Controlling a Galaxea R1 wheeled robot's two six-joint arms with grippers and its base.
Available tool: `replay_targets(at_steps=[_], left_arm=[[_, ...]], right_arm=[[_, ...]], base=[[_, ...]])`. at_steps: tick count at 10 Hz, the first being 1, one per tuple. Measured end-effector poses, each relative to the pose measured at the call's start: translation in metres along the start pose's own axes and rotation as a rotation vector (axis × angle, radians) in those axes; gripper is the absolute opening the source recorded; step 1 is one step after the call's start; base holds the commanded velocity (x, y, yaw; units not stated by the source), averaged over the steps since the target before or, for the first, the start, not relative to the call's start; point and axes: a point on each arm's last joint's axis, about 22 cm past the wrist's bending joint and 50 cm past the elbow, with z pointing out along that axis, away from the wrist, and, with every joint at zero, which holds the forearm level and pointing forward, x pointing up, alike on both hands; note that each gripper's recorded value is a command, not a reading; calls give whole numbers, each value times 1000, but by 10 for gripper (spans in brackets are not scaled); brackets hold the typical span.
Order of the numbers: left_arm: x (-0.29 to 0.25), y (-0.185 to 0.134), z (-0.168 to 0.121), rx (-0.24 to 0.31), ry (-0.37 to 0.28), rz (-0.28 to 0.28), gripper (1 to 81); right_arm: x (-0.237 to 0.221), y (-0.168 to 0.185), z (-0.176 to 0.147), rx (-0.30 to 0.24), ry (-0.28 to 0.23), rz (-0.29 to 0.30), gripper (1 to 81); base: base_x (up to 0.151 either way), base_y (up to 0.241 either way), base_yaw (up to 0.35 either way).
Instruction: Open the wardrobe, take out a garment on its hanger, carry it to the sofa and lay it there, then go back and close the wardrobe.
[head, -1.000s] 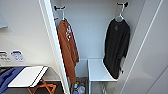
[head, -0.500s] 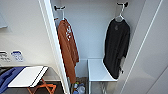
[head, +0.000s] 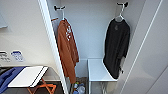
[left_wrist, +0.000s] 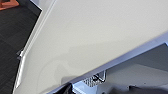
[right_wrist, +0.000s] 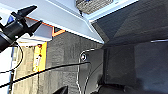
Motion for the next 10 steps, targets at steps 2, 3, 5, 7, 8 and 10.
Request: replay_targets(at_steps=[2,3,5,7,8,10], left_arm=[[23,-32,-9,68,71,-39,811],[28,-41,-12,85,77,-38,811],[32,-62,-21,134,107,-75,811],[39,-81,-31,165,118,-69,811],[40,-90,-35,183,125,-71,811],[30,-106,-47,214,115,-64,811]], right_arm=[[2,0,0,0,1,-2,811],[2,0,0,0,1,-3,811],[1,0,0,1,0,-6,811],[1,-2,1,4,0,-6,811],[1,-5,4,9,-1,-6,811],[-1,-11,8,19,-3,-7,811]], base=[[0,0,0],[0,0,0],[0,0,0],[0,0,0],[0,0,0],[0,0,0]])
